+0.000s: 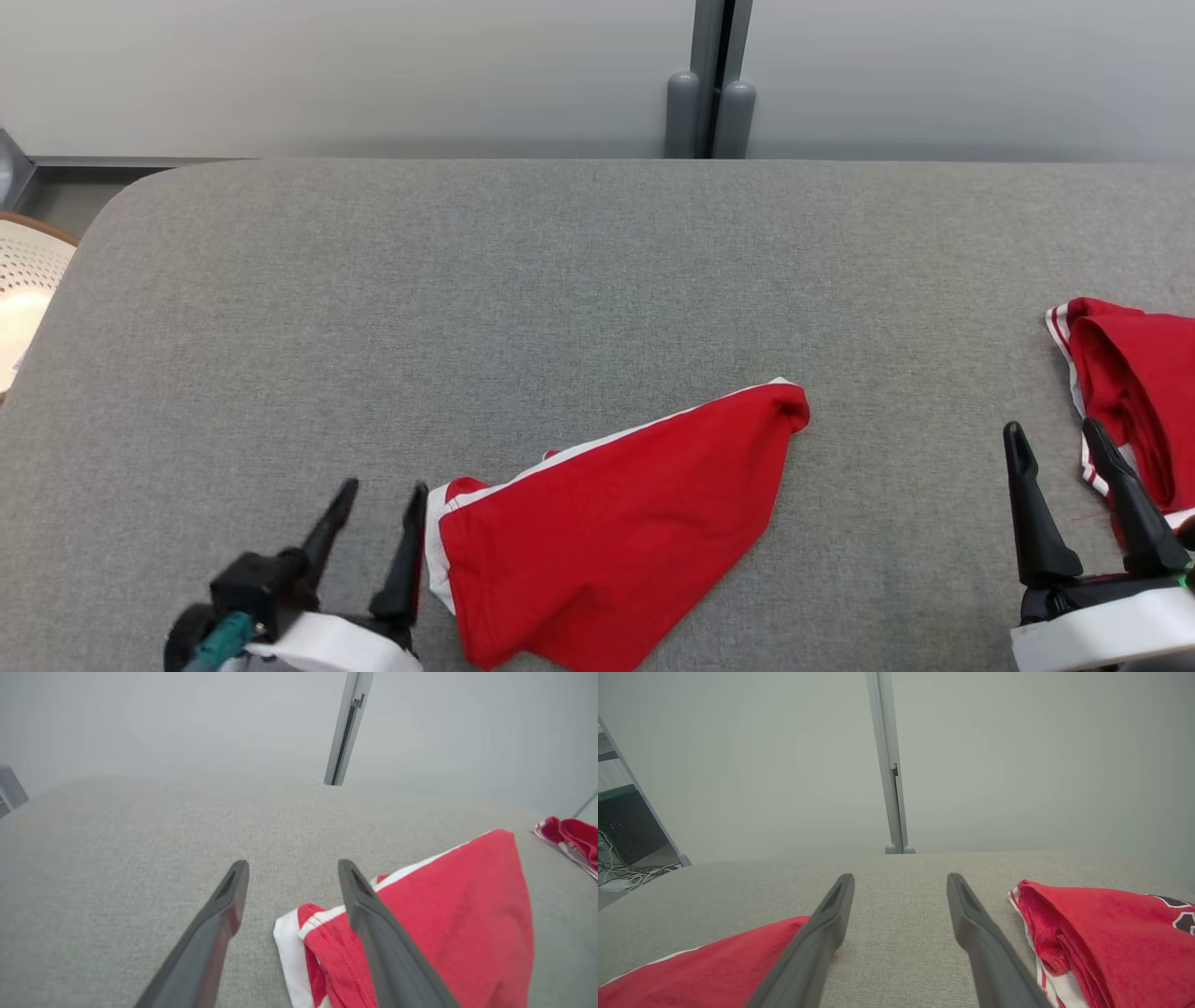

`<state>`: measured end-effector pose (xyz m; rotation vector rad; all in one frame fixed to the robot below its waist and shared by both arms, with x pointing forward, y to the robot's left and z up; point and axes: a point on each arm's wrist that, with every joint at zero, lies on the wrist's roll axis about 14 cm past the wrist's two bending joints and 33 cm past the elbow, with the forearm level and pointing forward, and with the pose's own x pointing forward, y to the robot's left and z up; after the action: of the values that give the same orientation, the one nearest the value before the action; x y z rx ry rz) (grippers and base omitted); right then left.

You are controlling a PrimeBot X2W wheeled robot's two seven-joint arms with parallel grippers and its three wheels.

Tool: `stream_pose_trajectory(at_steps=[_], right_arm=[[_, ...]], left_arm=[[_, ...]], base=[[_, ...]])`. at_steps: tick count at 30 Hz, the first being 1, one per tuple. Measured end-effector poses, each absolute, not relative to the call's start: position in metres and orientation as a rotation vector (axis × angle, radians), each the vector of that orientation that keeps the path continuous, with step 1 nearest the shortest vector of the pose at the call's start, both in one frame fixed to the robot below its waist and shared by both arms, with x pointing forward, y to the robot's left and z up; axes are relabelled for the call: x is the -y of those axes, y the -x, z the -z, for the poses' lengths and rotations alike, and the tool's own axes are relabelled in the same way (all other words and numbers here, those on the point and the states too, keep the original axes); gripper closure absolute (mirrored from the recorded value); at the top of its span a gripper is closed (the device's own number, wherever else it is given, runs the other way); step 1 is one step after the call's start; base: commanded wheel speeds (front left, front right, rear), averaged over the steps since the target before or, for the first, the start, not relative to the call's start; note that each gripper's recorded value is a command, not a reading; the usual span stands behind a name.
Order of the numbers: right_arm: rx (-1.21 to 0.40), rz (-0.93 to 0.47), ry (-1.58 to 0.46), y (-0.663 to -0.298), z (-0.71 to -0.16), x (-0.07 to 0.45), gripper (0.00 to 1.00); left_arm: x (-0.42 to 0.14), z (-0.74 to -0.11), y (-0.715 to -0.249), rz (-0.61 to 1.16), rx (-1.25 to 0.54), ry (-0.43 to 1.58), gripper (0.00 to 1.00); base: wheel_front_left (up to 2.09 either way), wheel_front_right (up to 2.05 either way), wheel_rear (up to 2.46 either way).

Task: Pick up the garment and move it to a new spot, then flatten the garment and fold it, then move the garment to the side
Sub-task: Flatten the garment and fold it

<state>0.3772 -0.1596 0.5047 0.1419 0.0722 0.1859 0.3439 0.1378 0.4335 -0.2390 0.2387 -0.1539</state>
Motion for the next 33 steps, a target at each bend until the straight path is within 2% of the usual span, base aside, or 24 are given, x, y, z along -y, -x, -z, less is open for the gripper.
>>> stream_pose_trajectory(at_steps=[4, 9, 33], right_arm=[[-0.061, -0.195, -0.133, -0.376, -0.51, 0.158, 0.0], [-0.071, -0.196, -0.124, -0.37, -0.51, 0.16, 0.0], [-0.124, -0.221, -0.113, -0.372, -0.497, 0.156, 0.0]], left_arm=[[-0.168, -0.493, -0.363, 0.066, -0.023, 0.193, 0.0], [-0.191, -0.52, -0.36, 0.001, 0.076, 0.134, 0.0], [-0.187, -0.517, -0.356, 0.044, 0.067, 0.092, 0.0]], base=[[0.0, 0.0, 0.0], [0.0, 0.0, 0.0], [0.0, 0.0, 0.0]])
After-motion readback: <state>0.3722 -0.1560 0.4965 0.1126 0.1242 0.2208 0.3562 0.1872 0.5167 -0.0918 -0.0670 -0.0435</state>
